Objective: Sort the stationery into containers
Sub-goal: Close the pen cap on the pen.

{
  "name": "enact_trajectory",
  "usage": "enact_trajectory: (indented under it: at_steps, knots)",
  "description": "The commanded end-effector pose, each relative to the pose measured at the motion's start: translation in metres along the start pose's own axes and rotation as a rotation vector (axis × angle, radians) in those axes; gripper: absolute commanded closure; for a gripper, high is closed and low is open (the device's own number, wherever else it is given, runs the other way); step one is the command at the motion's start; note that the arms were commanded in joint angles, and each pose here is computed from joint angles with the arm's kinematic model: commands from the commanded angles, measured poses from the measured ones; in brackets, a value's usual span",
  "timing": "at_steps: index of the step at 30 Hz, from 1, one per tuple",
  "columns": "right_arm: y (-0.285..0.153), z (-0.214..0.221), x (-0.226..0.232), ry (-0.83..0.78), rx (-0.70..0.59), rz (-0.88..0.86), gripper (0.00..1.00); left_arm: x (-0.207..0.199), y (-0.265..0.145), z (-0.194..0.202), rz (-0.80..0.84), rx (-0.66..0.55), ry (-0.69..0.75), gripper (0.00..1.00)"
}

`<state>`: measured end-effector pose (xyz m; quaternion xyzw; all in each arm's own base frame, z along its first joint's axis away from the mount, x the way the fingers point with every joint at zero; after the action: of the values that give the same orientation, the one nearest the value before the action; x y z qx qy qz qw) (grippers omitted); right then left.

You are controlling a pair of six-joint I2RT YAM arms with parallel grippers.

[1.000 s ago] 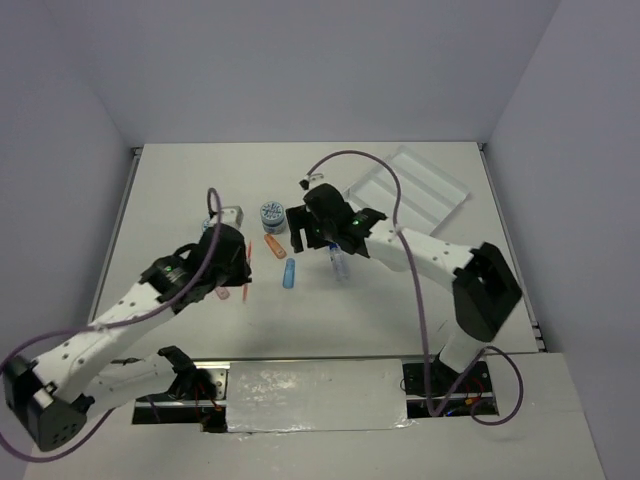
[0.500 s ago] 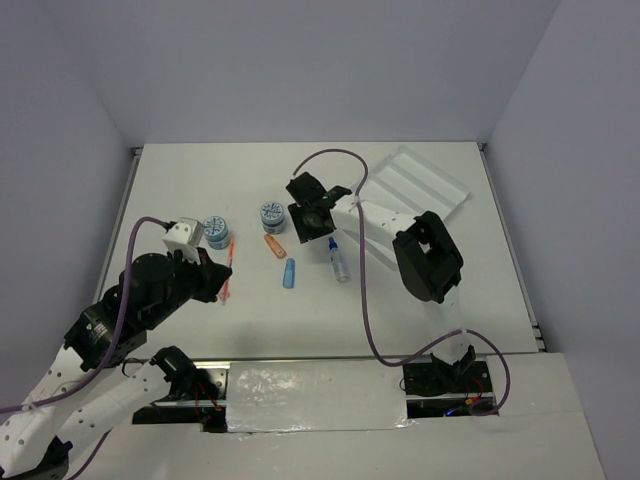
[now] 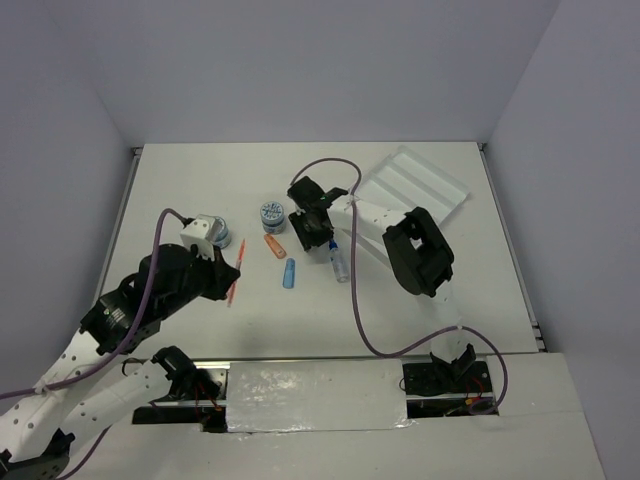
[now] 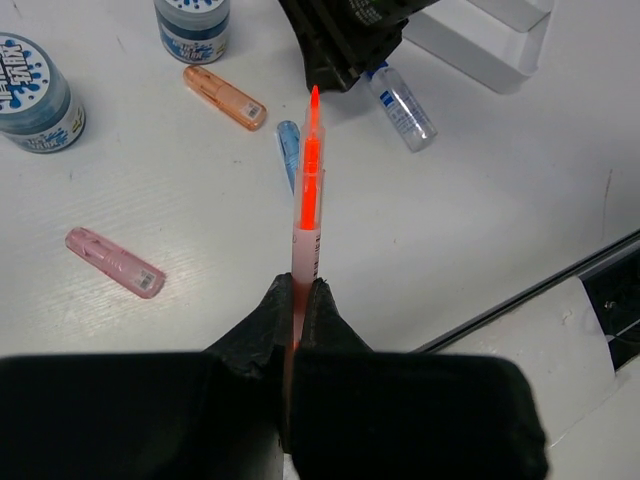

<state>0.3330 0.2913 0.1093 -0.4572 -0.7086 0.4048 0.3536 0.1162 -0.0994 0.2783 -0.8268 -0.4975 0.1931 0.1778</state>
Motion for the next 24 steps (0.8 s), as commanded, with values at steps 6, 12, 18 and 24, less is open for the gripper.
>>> enact_trajectory:
  at_steps: [6, 12, 18, 24]
  knots:
    - [0.009, -0.006, 0.002, -0.051, 0.000, -0.004, 0.59, -0.002, -0.006, -0.007, 0.041, -0.063, 0.019, 0.97]
    - [0.009, 0.001, 0.009, -0.076, -0.006, -0.005, 0.61, -0.003, -0.003, -0.007, 0.036, -0.049, 0.017, 0.98]
    - [0.017, 0.008, 0.010, -0.094, 0.021, 0.012, 0.66, -0.003, -0.003, -0.006, 0.043, -0.047, 0.019, 0.97]
    - [0.008, 0.010, 0.018, -0.084, -0.002, -0.097, 0.97, -0.003, -0.003, -0.006, 0.034, -0.046, 0.015, 0.97]
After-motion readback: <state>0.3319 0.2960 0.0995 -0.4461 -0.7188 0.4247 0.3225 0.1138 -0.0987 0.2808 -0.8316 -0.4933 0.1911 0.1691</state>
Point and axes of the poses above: each gripper's point midway between its finger pads, its own y axis out along the fingers, its own x axis along the line the jaws close on, z = x × y, the point moved 9 cm from there along -y, back along the fingers, and after that the axes turned 9 degrees about y, right-handed, at the moved point
